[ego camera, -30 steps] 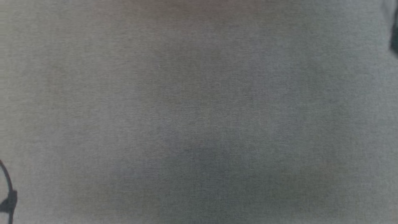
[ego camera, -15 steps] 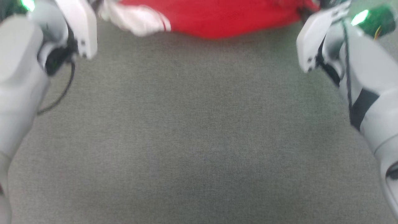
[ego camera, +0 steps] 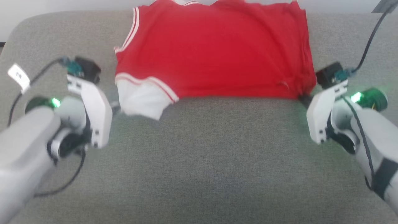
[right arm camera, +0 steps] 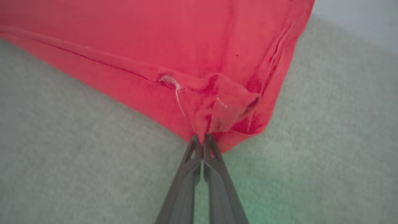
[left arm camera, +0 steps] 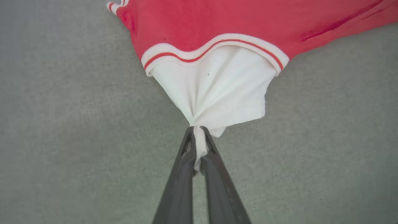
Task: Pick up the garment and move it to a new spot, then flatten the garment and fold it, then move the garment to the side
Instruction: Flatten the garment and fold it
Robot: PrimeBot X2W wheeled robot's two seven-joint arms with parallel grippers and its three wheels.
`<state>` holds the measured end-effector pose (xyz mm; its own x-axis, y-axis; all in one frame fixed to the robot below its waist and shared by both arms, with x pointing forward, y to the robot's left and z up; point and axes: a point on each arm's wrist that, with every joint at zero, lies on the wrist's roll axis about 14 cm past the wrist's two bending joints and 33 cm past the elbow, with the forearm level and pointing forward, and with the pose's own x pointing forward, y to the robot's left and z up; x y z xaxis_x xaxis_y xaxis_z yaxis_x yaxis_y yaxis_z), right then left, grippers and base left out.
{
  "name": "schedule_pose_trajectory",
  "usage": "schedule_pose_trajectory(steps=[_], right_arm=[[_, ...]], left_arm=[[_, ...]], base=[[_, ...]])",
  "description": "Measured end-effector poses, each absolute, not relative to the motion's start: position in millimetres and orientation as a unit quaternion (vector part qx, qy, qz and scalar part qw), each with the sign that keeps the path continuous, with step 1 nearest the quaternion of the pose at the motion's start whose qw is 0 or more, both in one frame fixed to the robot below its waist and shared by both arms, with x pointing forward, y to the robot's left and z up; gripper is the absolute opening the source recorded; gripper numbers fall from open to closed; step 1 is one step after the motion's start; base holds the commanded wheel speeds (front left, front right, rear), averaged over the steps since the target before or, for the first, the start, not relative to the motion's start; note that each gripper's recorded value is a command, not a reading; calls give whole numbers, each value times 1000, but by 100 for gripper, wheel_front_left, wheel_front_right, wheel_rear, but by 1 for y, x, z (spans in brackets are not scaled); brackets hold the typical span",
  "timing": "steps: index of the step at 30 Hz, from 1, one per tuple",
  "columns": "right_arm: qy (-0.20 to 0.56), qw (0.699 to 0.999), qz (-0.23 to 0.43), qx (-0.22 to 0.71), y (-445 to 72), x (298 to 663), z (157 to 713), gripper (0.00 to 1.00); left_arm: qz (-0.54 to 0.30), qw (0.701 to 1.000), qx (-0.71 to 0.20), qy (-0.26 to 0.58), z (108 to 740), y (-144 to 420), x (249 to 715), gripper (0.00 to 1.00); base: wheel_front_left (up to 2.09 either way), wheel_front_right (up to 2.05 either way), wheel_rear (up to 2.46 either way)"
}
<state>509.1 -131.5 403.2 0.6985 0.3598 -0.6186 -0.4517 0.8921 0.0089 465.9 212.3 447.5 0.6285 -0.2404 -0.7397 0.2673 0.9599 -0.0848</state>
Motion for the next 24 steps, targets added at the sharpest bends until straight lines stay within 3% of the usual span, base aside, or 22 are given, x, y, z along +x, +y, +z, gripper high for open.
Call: schedule_pose_trajectory(steps=[10, 24], right_arm=[[382, 894, 230, -46, -158, 452, 391, 0], [484, 840, 243, -25, -170, 368, 381, 0]], left_arm=[[-136, 865, -4, 482, 426, 207, 380, 0], [-115, 823, -28, 556, 412, 210, 307, 0]], base=[[0, 0, 0], [0, 0, 0]])
